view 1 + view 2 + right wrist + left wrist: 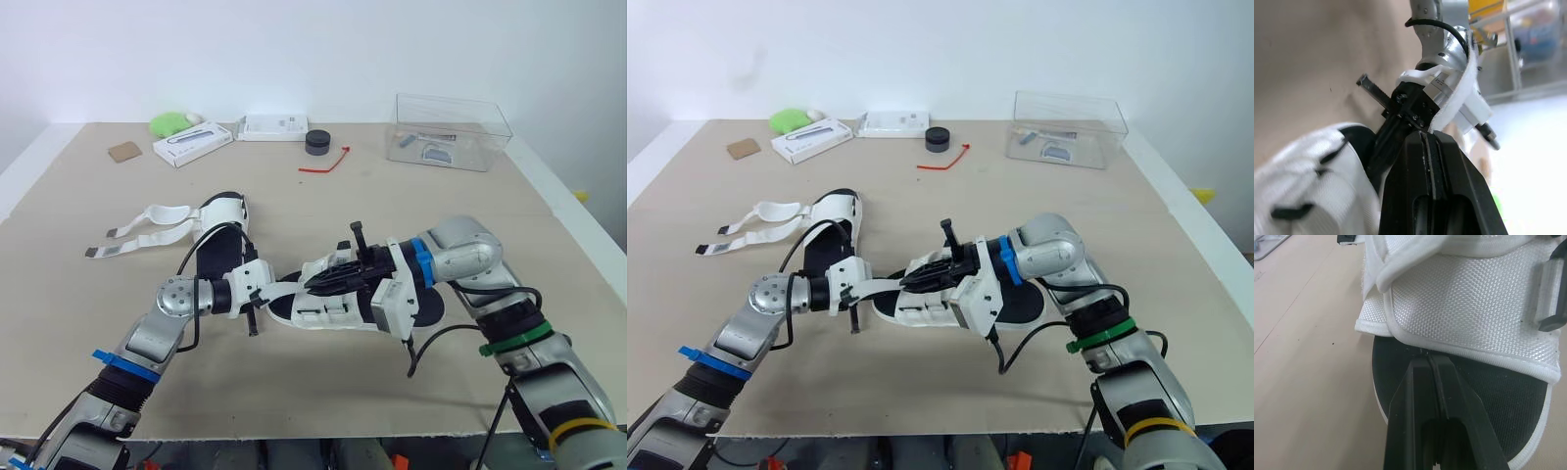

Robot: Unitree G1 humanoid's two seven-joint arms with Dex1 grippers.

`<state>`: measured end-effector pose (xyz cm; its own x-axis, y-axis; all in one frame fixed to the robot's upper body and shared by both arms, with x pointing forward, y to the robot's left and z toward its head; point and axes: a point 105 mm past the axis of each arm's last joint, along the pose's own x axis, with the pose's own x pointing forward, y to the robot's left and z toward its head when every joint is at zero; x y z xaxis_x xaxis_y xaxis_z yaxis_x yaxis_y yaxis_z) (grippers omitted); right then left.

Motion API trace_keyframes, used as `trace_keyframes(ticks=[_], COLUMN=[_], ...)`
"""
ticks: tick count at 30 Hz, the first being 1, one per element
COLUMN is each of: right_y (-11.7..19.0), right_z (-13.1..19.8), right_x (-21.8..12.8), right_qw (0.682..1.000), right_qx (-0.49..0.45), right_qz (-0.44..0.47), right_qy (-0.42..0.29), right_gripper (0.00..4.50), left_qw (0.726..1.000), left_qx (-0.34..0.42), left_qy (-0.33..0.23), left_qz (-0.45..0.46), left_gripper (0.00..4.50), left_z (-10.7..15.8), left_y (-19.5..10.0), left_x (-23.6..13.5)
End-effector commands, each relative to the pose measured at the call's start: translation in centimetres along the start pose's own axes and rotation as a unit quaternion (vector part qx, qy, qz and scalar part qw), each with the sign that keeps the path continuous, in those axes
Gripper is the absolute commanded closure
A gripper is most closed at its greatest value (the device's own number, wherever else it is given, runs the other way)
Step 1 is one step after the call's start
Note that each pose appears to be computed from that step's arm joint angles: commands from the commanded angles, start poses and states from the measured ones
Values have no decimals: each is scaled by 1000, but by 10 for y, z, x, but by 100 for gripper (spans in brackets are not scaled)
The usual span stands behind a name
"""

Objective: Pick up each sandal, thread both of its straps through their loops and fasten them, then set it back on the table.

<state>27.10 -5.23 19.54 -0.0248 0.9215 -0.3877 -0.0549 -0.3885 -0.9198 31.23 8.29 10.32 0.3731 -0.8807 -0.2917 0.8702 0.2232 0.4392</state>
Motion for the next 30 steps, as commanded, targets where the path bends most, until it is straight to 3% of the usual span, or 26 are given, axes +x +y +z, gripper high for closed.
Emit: trace_keyframes(ticks=[1, 7, 17, 18, 22, 26, 28, 30], right_y=[-1, -5, -8, -9, -17, -27, -34, -42], right_z=[8, -9, -21, -22, -24, -18, -13, -4], right_x=[-2, -17, -11, -11, -16, -32, -39, -42], right_qw=[991, 983, 986, 988, 998, 989, 964, 905], right_qx=[-133, -186, -163, -151, -59, 123, 237, 396], right_qz=[14, 4, 17, 14, -36, -88, -117, -154], right_qy=[-19, -7, -19, -19, -3, 10, 11, -4], right_gripper=[446, 446, 446, 378, 203, 20, 20, 20], left_qw=[999, 998, 998, 998, 998, 998, 998, 998], left_qx=[-28, -41, -42, -43, -45, -46, -46, -47], left_qy=[39, 34, 33, 32, 33, 34, 34, 35], left_qz=[-19, -21, -30, -31, -34, -36, -36, -35], left_gripper=[450, 450, 450, 450, 450, 450, 450, 450], left_z=[-22, -21, -20, -20, -21, -21, -21, -21], left_y=[-12, -11, -14, -14, -18, -20, -21, -20], left_x=[1, 1, 3, 4, 3, 3, 2, 1])
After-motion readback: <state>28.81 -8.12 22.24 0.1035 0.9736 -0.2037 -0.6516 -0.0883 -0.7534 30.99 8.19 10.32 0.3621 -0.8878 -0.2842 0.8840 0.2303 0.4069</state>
